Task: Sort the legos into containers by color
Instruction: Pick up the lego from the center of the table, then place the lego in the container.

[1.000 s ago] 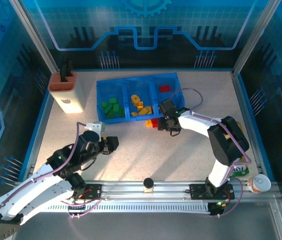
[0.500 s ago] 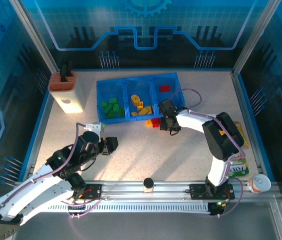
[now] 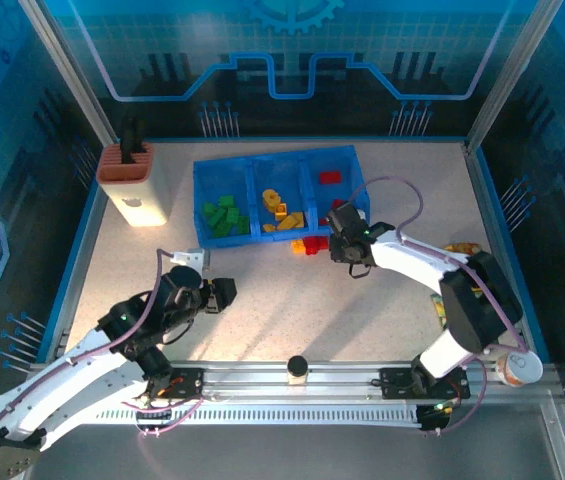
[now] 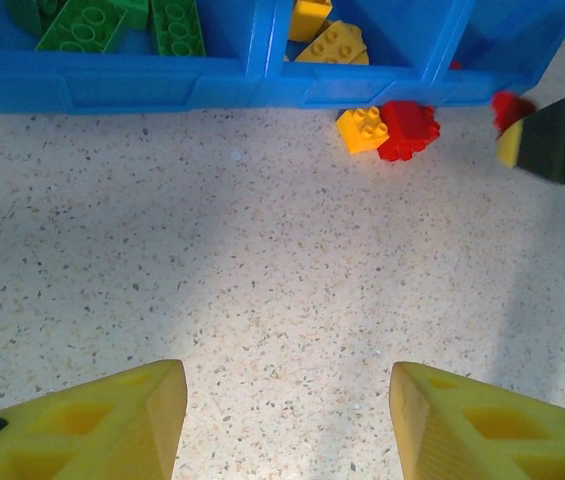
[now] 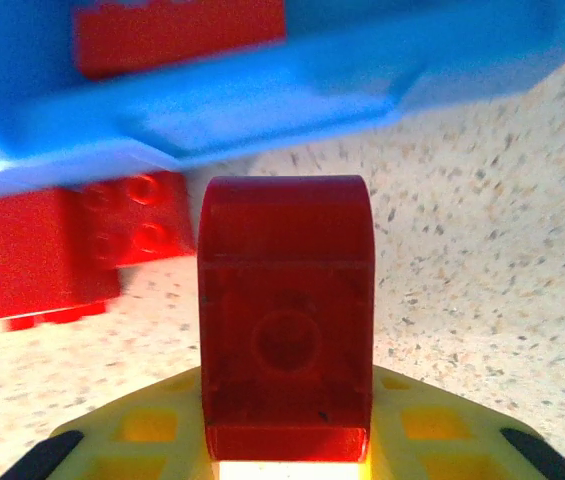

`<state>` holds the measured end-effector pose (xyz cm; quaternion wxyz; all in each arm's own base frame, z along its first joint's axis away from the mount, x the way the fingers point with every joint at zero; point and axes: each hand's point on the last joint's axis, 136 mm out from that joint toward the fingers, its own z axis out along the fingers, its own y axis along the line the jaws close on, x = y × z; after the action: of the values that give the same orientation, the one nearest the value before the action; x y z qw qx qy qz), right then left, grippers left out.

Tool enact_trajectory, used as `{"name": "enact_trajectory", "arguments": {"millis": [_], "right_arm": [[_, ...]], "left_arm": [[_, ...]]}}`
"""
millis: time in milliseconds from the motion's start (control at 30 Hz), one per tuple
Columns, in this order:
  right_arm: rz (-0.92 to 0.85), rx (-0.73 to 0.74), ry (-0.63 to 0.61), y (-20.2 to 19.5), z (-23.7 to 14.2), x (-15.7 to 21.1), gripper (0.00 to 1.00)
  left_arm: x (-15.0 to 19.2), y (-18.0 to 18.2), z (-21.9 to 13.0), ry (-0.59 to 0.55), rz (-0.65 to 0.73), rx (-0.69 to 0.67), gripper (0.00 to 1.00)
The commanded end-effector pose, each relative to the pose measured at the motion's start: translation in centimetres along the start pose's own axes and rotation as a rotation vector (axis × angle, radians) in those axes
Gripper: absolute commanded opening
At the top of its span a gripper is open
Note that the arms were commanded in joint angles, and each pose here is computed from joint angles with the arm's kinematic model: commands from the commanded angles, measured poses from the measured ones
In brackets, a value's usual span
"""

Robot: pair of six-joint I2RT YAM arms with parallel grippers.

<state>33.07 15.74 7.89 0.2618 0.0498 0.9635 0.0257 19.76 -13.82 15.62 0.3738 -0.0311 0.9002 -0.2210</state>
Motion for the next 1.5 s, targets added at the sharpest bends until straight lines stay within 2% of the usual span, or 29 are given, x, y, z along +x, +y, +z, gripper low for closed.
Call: {"name": "enact_trajectory", "arguments": {"millis": [0, 167, 433, 500, 567, 600, 633, 767, 933, 1200, 1467], "right_arm": [[-0.020, 0.002, -0.074, 0.0, -2.5, -2.5, 0.25], [-0.038, -0.029, -0.057, 1.1, -2.2, -6.2, 0.27], [-0.040, -0.009, 0.043, 1.9, 2.5, -9.6, 0.30], [-0.044, 0.002, 0.060, 2.2, 3.1, -10.0, 0.40], [-0.045, -0.003, 0.046, 2.6, 2.7, -10.4, 0.62], [-0.048, -0.006, 0.026, 2.8, 2.3, -10.6, 0.68], [-0.051, -0.007, 0.007, 2.9, 1.9, -10.7, 0.71], [-0.084, -0.009, -0.089, 3.4, -0.7, -10.5, 0.72], [-0.099, -0.035, -0.136, 3.4, -2.6, -7.6, 0.72], [-0.080, -0.144, -0.073, 4.6, -1.6, -1.6, 0.69], [-0.124, -0.158, 0.005, 7.4, 0.9, 0.0, 0.67]], "left_arm": [[1.0, 0.1, 0.8, 0.027, -0.022, 0.000, 0.57], [2.4, -0.1, 1.8, 0.084, -0.032, 0.007, 0.57], [4.3, -0.5, 2.2, 0.132, -0.055, 0.032, 0.56], [4.6, -0.5, 2.1, 0.138, -0.052, 0.030, 0.56], [4.9, -0.5, 2.1, 0.142, -0.048, 0.027, 0.56], [4.9, -0.4, 2.2, 0.140, -0.049, 0.025, 0.56], [5.0, -0.4, 2.2, 0.140, -0.048, 0.025, 0.56], [4.9, -0.5, 2.4, 0.134, -0.046, 0.022, 0.56], [4.7, -0.8, 3.0, 0.130, -0.041, 0.022, 0.56], [4.7, -1.1, 3.5, 0.135, -0.034, 0.022, 0.56], [4.8, -0.7, 3.1, 0.133, -0.039, 0.014, 0.56]]}}
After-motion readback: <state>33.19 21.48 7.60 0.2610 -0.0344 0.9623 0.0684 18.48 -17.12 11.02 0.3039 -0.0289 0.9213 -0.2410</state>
